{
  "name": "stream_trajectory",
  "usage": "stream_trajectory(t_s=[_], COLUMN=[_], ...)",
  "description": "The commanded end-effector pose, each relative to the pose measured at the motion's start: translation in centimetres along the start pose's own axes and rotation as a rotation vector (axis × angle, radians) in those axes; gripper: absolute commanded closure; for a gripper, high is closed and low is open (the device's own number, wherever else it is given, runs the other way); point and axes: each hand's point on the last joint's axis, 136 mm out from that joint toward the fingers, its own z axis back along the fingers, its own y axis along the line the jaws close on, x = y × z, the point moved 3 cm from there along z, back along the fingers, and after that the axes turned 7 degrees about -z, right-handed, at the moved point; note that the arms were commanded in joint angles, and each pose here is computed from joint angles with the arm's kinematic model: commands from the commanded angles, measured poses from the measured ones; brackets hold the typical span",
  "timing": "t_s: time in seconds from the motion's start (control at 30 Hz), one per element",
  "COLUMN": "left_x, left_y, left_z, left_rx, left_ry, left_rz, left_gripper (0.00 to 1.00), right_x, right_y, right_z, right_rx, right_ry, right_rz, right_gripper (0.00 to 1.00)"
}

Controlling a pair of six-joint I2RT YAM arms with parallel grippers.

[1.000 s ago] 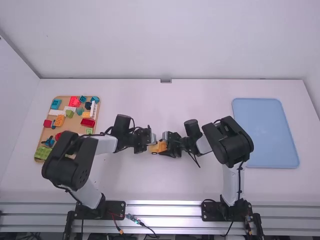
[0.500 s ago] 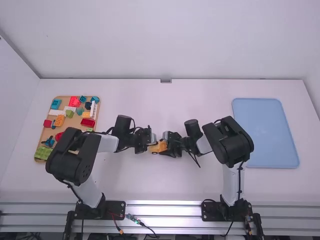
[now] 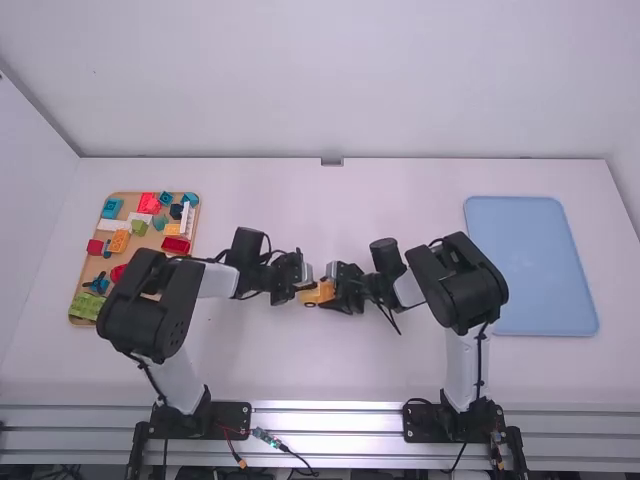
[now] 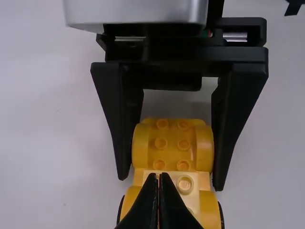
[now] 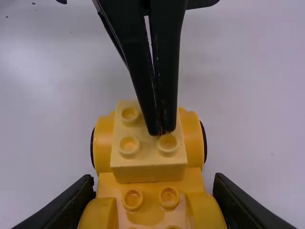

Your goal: Assemble lego blocks to make yellow taxi

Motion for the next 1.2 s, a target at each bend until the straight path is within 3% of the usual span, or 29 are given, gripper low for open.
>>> stream_trajectory(t_s=[0.0, 0.13, 0.3, 0.5, 0.7, 0.87, 0.9, 0.97, 1.07, 1.1, 1.13, 1.17], left_x=[-5.8, -7.0, -6.1, -1.2, 3.8, 5.8, 5.9, 5.7, 5.3, 5.1, 5.0, 4.8], left_y=[-3.0, -3.2, -3.2, -0.6, 2.7, 5.0, 5.8, 6.8, 7.5, 7.8, 7.9, 8.1], left_z=[-0.6, -0.3, -0.6, 0.8, 4.6, 7.9, 8.9, 10.4, 11.7, 11.9, 12.1, 12.2], left_rx=[-0.028, -0.015, -0.030, -0.007, 0.114, 0.270, 0.331, 0.420, 0.501, 0.527, 0.537, 0.551], left_ry=[0.252, 0.333, 0.271, 0.075, 0.036, 0.059, 0.087, 0.138, 0.197, 0.219, 0.225, 0.238], left_rz=[0.130, 0.172, 0.146, 0.066, -0.019, -0.027, -0.008, 0.033, 0.080, 0.093, 0.099, 0.100], left_gripper=[0.98, 0.98, 0.98, 0.98, 0.99, 0.98, 0.95, 0.60, 0.53, 0.39, 0.30, 0.13], right_x=[-0.6, -0.3, -0.3, -0.4, -0.5, -0.5, -0.5, -0.5, -0.5, -0.5, -0.5, -0.5], right_y=[-0.1, -0.4, -0.3, -0.5, -0.5, -0.5, -0.5, -0.5, -0.4, -0.4, -0.4, -0.4], right_z=[0.0, 0.0, -0.1, 0.1, 0.1, 0.1, 0.1, 0.1, 0.1, 0.1, 0.1, 0.1], right_rx=[-0.007, -0.007, -0.008, -0.014, -0.016, -0.014, -0.014, -0.013, -0.013, -0.013, -0.013, -0.013], right_ry=[0.013, 0.010, 0.011, 0.011, 0.013, 0.014, 0.014, 0.014, 0.014, 0.014, 0.014, 0.015], right_rz=[-0.024, -0.021, -0.021, -0.025, -0.027, -0.027, -0.027, -0.027, -0.028, -0.028, -0.028, -0.029], right_gripper=[0.56, 0.56, 0.56, 0.56, 0.55, 0.51, 0.48, 0.44, 0.34, 0.28, 0.26, 0.21])
